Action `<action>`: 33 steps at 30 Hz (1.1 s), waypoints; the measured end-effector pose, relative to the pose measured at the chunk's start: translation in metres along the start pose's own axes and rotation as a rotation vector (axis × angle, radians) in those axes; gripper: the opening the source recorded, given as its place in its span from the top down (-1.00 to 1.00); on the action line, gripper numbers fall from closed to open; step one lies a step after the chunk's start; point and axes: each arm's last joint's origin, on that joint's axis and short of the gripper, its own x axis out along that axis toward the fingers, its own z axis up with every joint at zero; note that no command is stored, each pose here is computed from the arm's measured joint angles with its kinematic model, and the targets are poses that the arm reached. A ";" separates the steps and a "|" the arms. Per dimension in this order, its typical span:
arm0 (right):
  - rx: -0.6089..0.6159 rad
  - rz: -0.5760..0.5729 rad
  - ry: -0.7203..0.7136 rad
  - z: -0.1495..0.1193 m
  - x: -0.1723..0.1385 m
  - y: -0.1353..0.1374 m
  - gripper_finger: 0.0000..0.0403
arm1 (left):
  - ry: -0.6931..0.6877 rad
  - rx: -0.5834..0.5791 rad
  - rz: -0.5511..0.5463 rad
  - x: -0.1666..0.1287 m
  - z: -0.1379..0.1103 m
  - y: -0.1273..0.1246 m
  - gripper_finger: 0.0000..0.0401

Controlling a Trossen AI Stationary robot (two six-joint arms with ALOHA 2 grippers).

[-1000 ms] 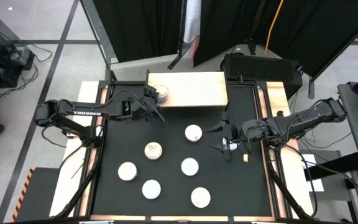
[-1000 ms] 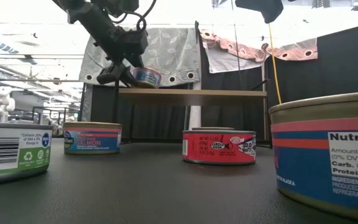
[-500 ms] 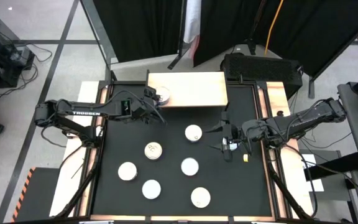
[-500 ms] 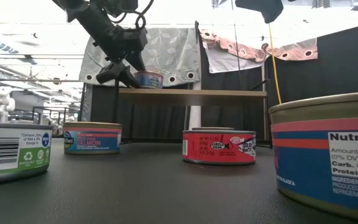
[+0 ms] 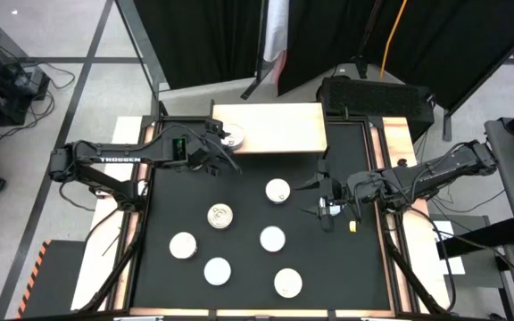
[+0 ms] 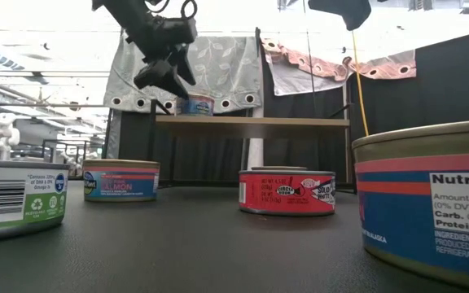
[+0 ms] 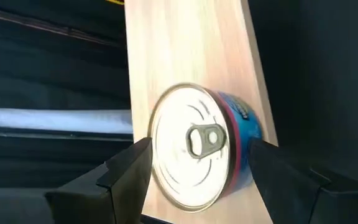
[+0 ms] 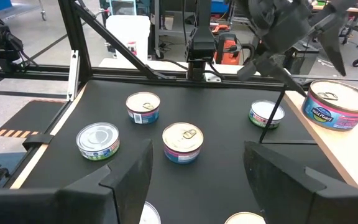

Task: Stack canned seafood by type on shelf
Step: Stack the blue pink tuna can on top of the other blue pink tuna can on the shelf

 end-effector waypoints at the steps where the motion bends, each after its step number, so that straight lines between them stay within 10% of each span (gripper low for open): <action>1: 0.000 0.000 0.000 0.000 0.000 0.000 -0.20 | 0.000 -0.012 -0.006 -0.002 0.001 0.000 -0.31; 33: 0.000 0.000 0.000 0.000 0.000 0.000 -0.20 | 0.185 0.028 0.114 0.012 0.009 -0.015 0.37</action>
